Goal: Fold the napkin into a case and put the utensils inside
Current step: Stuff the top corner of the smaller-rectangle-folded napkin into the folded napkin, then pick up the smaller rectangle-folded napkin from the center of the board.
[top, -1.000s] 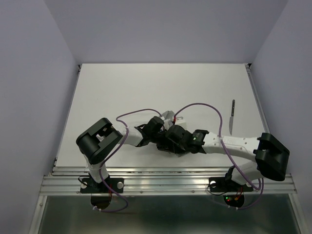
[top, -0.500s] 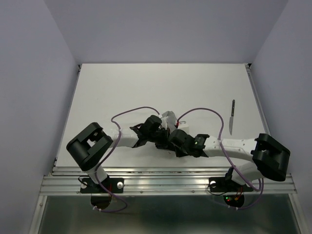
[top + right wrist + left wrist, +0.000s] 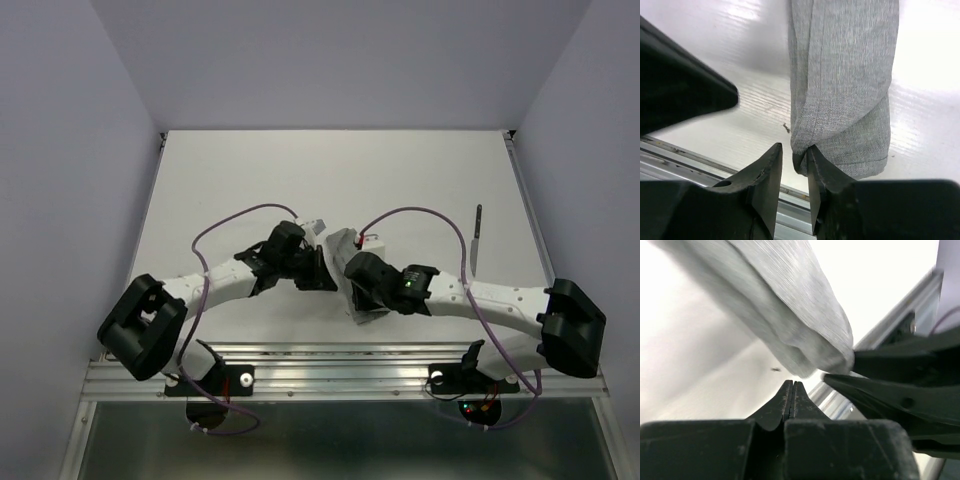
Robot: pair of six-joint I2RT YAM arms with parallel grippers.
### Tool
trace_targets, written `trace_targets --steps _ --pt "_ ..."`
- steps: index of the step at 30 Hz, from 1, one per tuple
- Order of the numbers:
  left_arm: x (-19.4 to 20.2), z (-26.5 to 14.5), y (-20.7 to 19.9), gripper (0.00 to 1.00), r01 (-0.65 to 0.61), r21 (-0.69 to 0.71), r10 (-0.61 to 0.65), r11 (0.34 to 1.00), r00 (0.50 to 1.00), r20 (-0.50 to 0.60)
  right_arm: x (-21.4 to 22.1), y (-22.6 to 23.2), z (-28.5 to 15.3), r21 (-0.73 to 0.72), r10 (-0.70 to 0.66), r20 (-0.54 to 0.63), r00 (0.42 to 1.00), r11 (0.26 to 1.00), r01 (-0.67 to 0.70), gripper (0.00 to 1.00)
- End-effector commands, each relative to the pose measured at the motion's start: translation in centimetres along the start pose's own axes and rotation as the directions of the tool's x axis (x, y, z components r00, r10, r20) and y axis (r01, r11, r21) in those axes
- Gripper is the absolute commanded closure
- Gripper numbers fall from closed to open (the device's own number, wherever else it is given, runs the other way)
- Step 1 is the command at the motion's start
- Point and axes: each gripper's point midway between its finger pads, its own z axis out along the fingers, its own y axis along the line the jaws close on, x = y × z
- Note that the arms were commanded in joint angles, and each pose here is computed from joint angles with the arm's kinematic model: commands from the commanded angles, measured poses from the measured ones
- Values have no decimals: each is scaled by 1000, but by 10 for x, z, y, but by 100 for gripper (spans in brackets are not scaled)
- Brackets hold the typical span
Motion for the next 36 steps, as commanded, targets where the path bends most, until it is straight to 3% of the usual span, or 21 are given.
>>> trace_targets --steps 1,4,10,17,24,26,27,30,36 --pt "-31 -31 28 100 12 -77 -4 997 994 108 -27 5 -19 15 -41 62 997 999 40 67" --pt "-49 -46 42 100 21 -138 2 990 985 170 -36 7 -18 47 -65 66 996 997 62 61" --pt "-71 -58 52 100 48 -154 -11 987 973 229 -25 8 -13 51 -66 14 998 997 65 59" --pt "-58 -38 64 100 70 -140 -50 988 988 148 -8 11 -28 -19 -42 -60 997 999 41 54" --pt "-61 -32 65 100 62 -130 -43 990 988 149 17 -6 -29 9 -4 -112 994 1000 5 46" --pt "-60 -29 64 100 64 -114 -47 991 988 144 9 -9 -34 24 16 -78 997 1000 -14 53" --pt "-60 -28 64 100 69 -110 -53 991 988 144 1 -15 -36 54 30 -38 999 998 -28 72" --pt "-60 -29 63 100 74 -103 -57 992 986 154 -25 -21 -43 92 38 78 996 995 -45 98" --pt "-62 -33 59 100 77 -91 -60 993 982 178 -57 -27 -35 177 7 144 990 984 -33 99"
